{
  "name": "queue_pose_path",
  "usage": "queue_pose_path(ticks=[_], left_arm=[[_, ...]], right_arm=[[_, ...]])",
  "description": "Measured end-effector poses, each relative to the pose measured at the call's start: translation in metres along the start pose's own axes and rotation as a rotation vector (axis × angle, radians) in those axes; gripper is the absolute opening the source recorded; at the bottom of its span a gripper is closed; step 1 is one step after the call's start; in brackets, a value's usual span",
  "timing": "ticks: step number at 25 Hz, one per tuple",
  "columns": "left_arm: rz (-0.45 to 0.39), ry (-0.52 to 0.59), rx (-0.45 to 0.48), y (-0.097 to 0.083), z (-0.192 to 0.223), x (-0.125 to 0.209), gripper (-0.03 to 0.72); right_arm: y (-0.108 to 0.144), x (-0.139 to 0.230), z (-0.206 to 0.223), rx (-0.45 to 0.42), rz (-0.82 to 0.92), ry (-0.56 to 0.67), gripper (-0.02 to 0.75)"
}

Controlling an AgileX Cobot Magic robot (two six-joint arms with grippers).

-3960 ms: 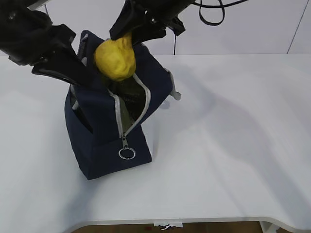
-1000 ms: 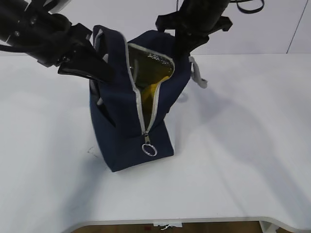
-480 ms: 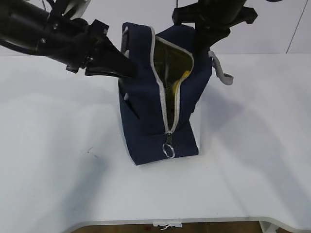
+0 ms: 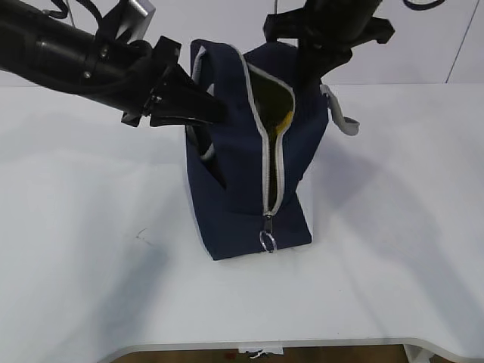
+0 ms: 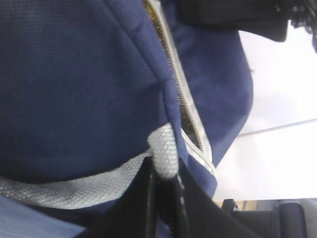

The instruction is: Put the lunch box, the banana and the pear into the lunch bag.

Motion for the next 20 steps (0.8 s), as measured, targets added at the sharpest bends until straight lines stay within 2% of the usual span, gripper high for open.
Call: queue_pose_path(ticks=[2, 4, 10, 13, 17, 20], left_arm=[[-0.001, 0.002, 0.004, 0.000, 0.000, 0.000, 0.012], [-0.001, 0.002, 0.004, 0.000, 0.000, 0.000, 0.012], [-0.007, -0.003, 0.010, -0.001, 0.000, 0.000, 0.027], [-0.010, 0.011, 0.030, -0.003, 0.000, 0.001, 0.111], [-0.013, 0.046, 0.070, -0.008, 0.000, 0.006, 0.323], [-0.011, 0.069, 0.084, -0.010, -0.001, 0.008, 0.389]], right_arm=[[0.003, 0.000, 0.004, -0.029, 0.010, 0.006, 0.025], [0.006, 0.000, 0.006, -0.055, 0.019, 0.009, 0.087], [0.009, -0.001, 0.006, -0.079, 0.027, 0.006, 0.384], [0.010, -0.002, 0.005, -0.083, 0.028, 0.004, 0.445], [0.011, -0.002, -0.007, -0.092, 0.018, -0.021, 0.443], [0.013, -0.002, -0.027, -0.094, -0.002, -0.062, 0.443]])
Point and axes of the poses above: a point on each arm's last joint axis where the gripper is mounted, z pointing out along that axis toward the gripper, y along the wrist's bending axis when the last joint is at zero, x = y × z, the point moved 3 cm from there along z, pointing out along that axis toward the gripper, and after that the axes turned 3 degrees about -z, right-handed, at the moved point
